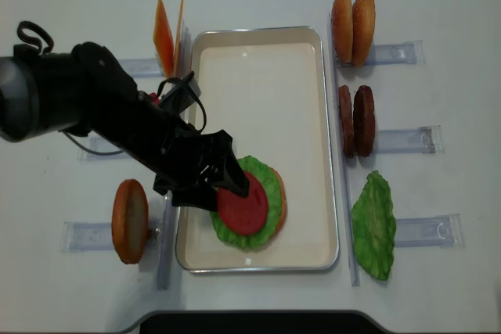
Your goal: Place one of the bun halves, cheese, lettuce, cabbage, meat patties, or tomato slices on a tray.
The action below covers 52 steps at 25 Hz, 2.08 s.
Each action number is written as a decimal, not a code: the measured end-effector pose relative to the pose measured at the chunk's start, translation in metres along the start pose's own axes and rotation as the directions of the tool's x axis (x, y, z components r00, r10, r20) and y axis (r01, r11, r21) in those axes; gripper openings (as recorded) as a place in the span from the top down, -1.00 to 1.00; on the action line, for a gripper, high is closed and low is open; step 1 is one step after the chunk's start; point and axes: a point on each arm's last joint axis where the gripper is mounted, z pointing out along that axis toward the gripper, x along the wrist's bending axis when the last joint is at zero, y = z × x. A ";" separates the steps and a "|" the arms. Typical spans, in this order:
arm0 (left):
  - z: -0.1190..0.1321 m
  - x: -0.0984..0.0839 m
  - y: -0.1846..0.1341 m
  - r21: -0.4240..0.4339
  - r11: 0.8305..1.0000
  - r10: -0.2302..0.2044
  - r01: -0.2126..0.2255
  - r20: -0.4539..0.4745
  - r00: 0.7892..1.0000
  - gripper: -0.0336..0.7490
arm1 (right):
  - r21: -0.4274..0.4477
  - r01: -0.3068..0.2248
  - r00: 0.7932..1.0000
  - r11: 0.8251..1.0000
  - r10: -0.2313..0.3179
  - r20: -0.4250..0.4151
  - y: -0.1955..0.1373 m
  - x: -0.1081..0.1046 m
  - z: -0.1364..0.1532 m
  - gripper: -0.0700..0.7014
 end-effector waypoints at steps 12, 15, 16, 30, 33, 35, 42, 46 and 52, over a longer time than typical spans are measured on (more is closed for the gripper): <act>-0.021 -0.016 0.014 0.047 0.998 0.052 -0.049 -0.073 0.996 -0.48 | 0.000 0.000 1.000 1.000 0.000 0.000 0.000 0.000 0.000 -0.39; -0.029 -0.021 0.017 0.078 0.995 0.070 -0.062 -0.108 0.992 -0.45 | 0.000 0.000 1.000 1.000 0.000 0.000 0.000 0.000 0.000 -0.39; -0.033 -0.023 0.018 0.090 0.994 0.076 -0.065 -0.126 0.989 -0.45 | 0.000 0.000 1.000 1.000 0.000 0.000 0.000 0.000 0.000 -0.39; -0.097 -0.046 0.034 -0.039 0.994 0.079 -0.101 -0.382 0.921 -0.44 | 0.000 0.000 1.000 1.000 0.000 0.000 0.000 0.000 0.000 -0.39; -0.105 -0.043 0.033 -0.056 0.989 0.100 -0.139 -0.442 0.891 -0.43 | 0.000 0.000 1.000 1.000 0.000 0.000 0.000 0.000 0.000 -0.39; -0.110 -0.041 0.033 -0.065 0.985 0.111 -0.163 -0.486 0.867 -0.43 | 0.000 0.000 1.000 1.000 0.000 0.000 0.000 0.000 0.000 -0.39; -0.136 -0.023 0.036 -0.126 0.977 0.071 -0.172 -0.570 0.818 -0.43 | 0.000 0.000 1.000 1.000 0.000 0.000 0.000 0.000 0.000 -0.39; -0.151 -0.009 0.038 -0.160 0.975 0.030 -0.156 -0.597 0.802 -0.43 | 0.000 0.000 1.000 1.000 0.000 0.000 0.000 0.000 0.000 -0.39; -0.172 0.012 0.039 -0.207 0.971 -0.030 -0.124 -0.613 0.789 -0.43 | 0.000 0.000 1.000 1.000 0.000 0.000 0.000 0.000 0.000 -0.39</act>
